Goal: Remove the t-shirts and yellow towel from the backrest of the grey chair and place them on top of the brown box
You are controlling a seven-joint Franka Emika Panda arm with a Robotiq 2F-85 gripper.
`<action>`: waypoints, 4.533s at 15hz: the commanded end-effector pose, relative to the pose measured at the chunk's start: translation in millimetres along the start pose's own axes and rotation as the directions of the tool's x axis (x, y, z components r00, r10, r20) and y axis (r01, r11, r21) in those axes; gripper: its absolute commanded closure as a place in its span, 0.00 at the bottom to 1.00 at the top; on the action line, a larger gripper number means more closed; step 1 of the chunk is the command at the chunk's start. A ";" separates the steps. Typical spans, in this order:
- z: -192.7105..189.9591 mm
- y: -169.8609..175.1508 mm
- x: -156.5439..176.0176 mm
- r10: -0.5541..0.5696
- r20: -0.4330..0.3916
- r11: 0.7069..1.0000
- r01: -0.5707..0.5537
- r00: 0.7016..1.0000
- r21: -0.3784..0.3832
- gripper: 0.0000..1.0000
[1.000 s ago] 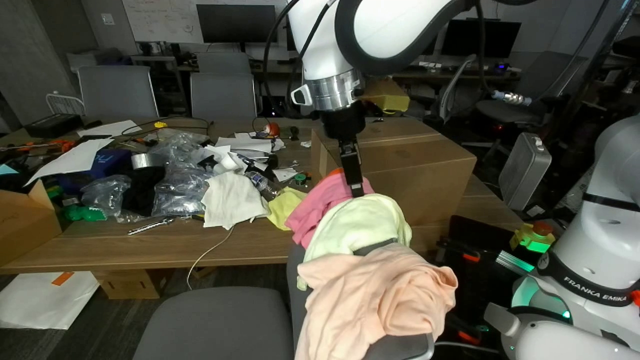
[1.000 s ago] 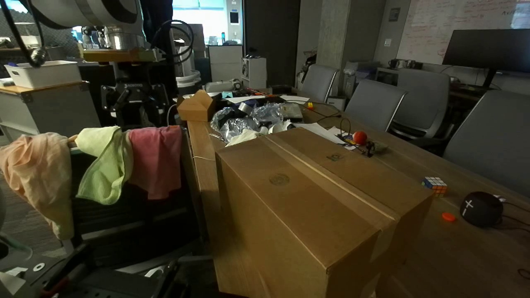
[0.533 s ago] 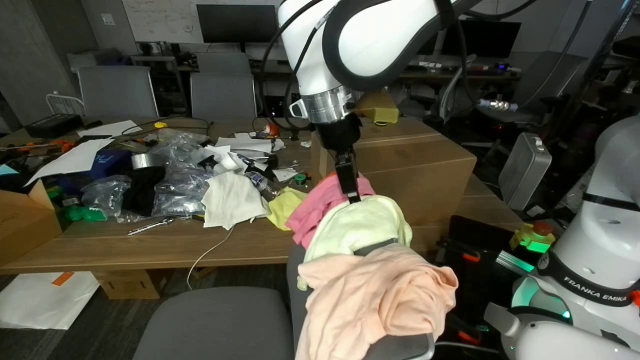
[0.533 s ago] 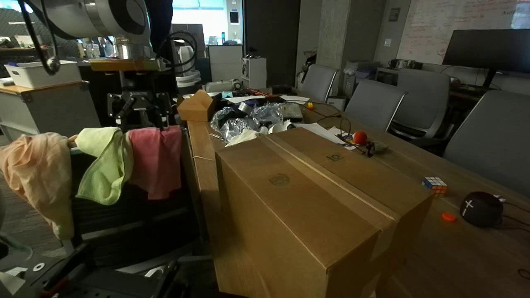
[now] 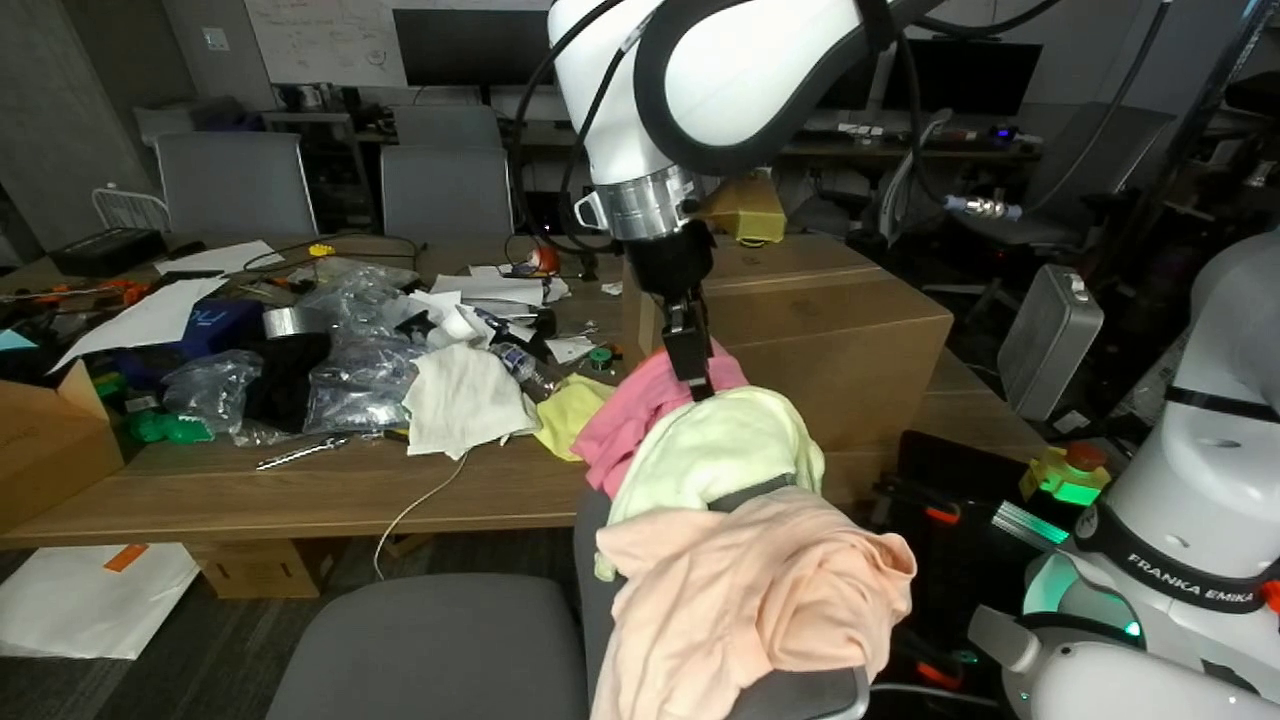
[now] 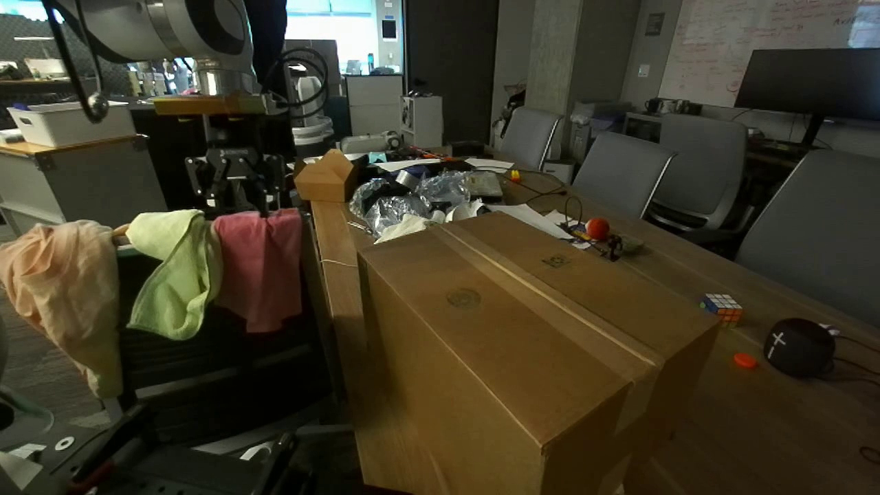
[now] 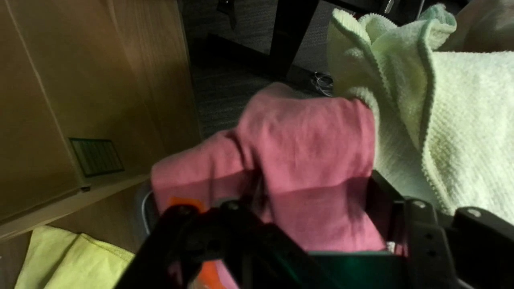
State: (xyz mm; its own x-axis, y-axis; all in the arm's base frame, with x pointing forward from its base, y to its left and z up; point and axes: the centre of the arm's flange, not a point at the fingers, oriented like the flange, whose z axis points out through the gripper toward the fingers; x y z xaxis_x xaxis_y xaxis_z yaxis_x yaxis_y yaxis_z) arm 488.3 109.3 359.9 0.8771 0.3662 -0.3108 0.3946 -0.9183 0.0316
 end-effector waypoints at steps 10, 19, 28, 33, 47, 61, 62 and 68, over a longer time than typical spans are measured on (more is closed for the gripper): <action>-24.3 1.1 1.0 0.097 -0.042 0.985 -0.102 0.994 -0.142 0.95; -119.1 18.0 -42.1 0.221 -0.219 0.962 -0.249 0.950 -0.112 0.95; -184.5 63.1 -82.1 0.375 -0.357 0.919 -0.393 0.856 0.022 0.95; -209.0 136.8 -124.1 0.568 -0.381 0.821 -0.537 0.730 0.194 0.95; -203.2 296.8 -237.8 0.960 -0.213 0.272 -0.791 0.182 0.549 0.96; -225.1 314.1 -250.6 0.917 -0.263 -0.167 -0.887 -0.300 0.431 0.64; -224.1 313.1 -248.3 0.914 -0.268 -0.174 -0.890 -0.305 0.422 0.62; -209.3 312.4 -238.5 0.930 -0.251 -0.169 -0.920 -0.267 0.353 0.18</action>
State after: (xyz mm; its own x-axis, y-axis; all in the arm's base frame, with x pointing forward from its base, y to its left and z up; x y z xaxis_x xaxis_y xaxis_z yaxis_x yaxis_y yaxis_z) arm 452.7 -235.3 638.4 0.1905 -0.9158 0.3537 -0.9675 -0.2362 -0.0906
